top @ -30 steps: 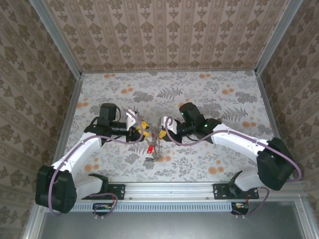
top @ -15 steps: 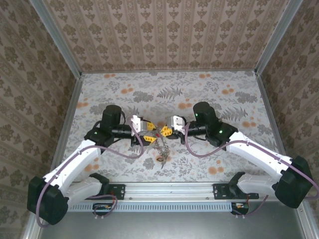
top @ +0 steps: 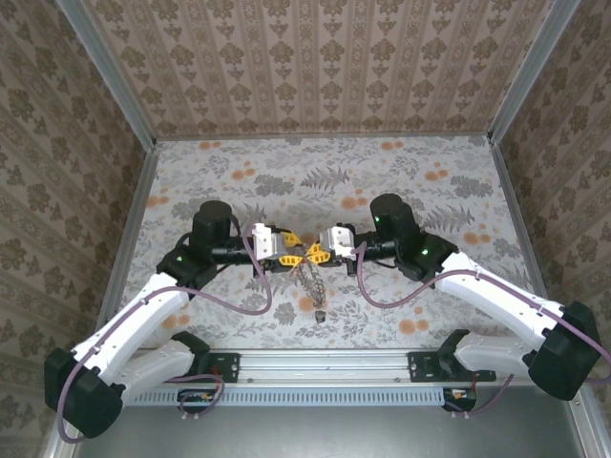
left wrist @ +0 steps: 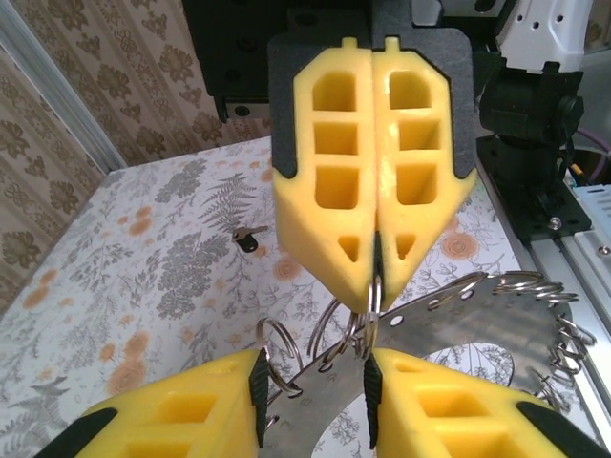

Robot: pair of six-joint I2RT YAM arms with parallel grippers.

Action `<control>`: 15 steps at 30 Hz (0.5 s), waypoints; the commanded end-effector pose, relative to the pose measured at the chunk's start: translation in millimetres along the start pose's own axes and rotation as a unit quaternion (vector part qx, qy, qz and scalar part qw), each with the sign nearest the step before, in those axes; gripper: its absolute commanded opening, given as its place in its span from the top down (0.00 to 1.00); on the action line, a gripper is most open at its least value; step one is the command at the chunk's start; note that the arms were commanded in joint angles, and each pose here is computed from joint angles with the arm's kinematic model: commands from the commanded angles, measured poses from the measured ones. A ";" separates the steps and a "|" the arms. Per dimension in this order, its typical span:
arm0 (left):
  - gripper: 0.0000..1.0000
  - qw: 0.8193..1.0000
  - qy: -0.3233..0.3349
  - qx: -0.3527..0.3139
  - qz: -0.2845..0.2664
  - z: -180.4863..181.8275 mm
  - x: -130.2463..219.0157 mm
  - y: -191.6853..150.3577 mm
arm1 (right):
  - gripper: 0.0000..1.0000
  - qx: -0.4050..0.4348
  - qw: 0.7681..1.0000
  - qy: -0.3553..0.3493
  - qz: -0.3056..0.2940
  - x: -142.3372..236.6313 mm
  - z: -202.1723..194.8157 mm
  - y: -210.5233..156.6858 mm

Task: Put the keys on the keyring

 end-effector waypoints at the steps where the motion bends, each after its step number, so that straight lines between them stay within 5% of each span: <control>1: 0.68 0.999 0.005 -0.047 -0.002 1.1 2.3 16.4 | 1.00 0.046 0.999 -0.008 -0.021 8.6 -2.5 25.7; 15: 1.00 0.997 0.017 -0.078 0.018 2.6 -0.4 18.3 | 1.00 0.045 0.999 -0.026 -0.010 8.3 -5.2 22.4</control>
Point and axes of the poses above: each hand's point on the last joint's axis, 136 mm out from that joint toward the fingers, its own x axis back along the fingers, its own z axis along the line the jaws close on, y = z × x, the point moved 4 cm from there along x, back along the fingers, and after that the axes turned 4 degrees about x, right-handed, at the moved point
